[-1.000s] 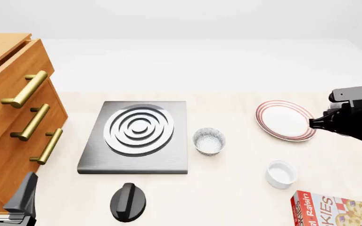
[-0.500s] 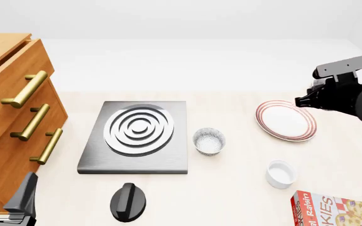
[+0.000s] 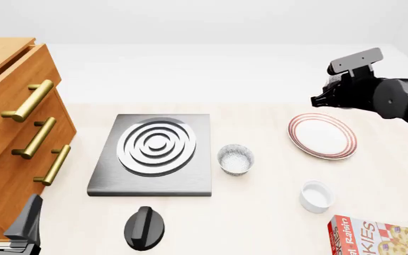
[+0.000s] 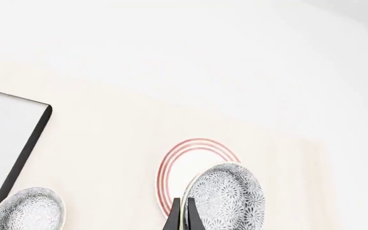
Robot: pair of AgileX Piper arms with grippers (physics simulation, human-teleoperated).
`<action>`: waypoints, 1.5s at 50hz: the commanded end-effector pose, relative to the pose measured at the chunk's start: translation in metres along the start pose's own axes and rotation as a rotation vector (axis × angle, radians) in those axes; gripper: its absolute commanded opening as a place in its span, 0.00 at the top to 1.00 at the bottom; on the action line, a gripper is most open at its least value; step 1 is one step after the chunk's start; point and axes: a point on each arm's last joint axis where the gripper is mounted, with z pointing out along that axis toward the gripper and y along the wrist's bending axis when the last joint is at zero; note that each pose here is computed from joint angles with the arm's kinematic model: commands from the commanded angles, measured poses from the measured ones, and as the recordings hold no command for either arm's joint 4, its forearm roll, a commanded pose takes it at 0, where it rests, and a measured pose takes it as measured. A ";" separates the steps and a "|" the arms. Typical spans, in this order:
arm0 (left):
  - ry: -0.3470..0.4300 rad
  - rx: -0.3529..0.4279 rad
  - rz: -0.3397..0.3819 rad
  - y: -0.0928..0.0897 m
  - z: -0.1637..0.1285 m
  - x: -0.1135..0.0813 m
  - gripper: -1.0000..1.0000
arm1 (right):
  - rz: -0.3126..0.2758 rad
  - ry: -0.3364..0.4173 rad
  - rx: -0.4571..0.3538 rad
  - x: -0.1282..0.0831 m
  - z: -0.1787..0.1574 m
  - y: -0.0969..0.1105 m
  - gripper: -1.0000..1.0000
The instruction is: Pick the akita bowl next to the plate and place it on the plate.
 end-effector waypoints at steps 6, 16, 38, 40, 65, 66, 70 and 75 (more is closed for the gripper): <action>0.000 0.000 0.000 0.000 0.000 0.000 0.00 | -0.025 0.004 -0.030 -0.002 0.029 0.013 1.00; 0.000 0.000 0.000 0.000 0.000 0.000 0.00 | -0.030 0.035 -0.042 0.016 0.047 0.020 1.00; 0.000 0.000 0.000 0.000 0.000 0.000 0.00 | -0.048 0.051 -0.034 0.017 0.067 0.014 1.00; 0.000 0.000 0.000 0.000 0.000 0.000 0.00 | -0.047 0.049 -0.032 0.015 0.068 0.013 1.00; 0.000 0.000 0.000 0.000 0.000 0.000 0.00 | -0.032 0.104 -0.029 0.042 0.103 0.011 1.00; 0.000 0.000 0.000 0.000 0.000 0.000 0.00 | -0.032 0.104 -0.029 0.042 0.103 0.011 1.00; 0.000 0.000 0.000 0.000 0.000 0.000 0.00 | -0.025 0.113 -0.021 0.046 0.108 0.007 1.00; 0.000 0.000 0.000 0.000 0.000 0.000 0.00 | -0.020 0.121 -0.014 0.052 0.115 0.004 1.00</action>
